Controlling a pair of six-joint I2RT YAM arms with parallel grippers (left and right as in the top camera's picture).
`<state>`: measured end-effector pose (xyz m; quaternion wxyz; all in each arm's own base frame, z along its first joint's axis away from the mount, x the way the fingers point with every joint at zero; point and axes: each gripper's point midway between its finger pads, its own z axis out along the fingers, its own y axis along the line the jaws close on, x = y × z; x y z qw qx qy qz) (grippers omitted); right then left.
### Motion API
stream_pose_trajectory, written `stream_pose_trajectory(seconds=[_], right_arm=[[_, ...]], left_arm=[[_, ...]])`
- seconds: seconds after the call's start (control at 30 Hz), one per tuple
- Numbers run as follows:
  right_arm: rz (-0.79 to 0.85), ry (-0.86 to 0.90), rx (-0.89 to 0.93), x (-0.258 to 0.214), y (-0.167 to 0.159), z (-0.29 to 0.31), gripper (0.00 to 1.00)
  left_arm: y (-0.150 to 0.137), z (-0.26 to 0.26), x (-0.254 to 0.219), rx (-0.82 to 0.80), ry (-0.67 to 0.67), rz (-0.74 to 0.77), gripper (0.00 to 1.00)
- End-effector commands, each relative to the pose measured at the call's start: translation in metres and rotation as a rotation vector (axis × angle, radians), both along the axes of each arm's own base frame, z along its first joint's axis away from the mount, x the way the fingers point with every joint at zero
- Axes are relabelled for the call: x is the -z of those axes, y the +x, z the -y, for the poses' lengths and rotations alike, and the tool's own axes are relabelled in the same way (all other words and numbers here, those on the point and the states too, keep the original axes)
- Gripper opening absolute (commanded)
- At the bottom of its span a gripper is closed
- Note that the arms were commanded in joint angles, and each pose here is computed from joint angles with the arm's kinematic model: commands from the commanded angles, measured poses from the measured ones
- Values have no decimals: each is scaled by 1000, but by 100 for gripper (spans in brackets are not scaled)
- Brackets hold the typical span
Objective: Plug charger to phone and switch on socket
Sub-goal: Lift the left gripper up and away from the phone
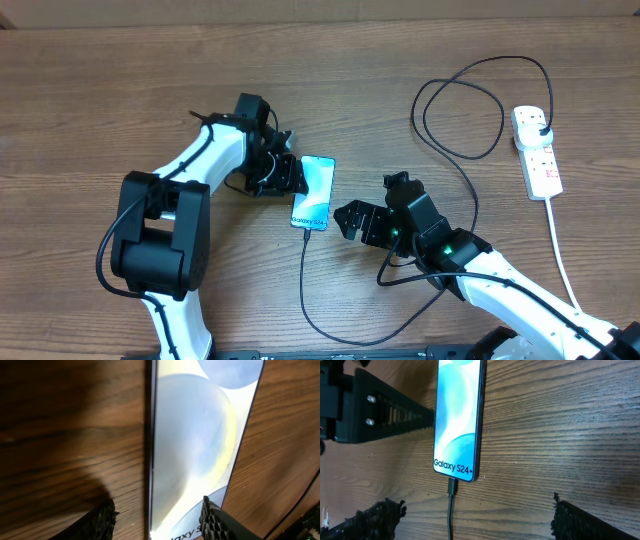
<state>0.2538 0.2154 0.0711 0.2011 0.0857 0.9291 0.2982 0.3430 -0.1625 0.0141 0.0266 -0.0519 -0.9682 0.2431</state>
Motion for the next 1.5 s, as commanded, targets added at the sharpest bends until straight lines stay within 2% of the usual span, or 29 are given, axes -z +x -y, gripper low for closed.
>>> stream_pose_trajectory(seconds=[0.0,0.17,0.27,0.3,0.4,0.5,0.7,0.87,1.47], right_arm=[[32,7,14,-10,7,0,100],[32,6,14,-10,7,0,100],[32,6,14,-10,7,0,100],[32,6,14,-10,7,0,100],[32,6,14,-10,7,0,100],[32,6,14,-10,7,0,100],[32,6,14,-10,7,0,100],[33,6,15,-10,7,0,100],[47,3,25,-11,10,1,100]], left_arm=[[19,-3,-11,2,14,41,58],[39,-4,-36,-13,6,80,59],[52,-7,-52,-33,-1,110,65],[56,-9,-56,-39,-3,119,68],[65,-16,-63,-56,-4,141,92],[69,-25,-63,-78,5,146,100],[78,-50,-63,-137,11,154,100],[84,-79,-57,-185,88,166,100],[85,-82,-57,-191,91,166,100]])
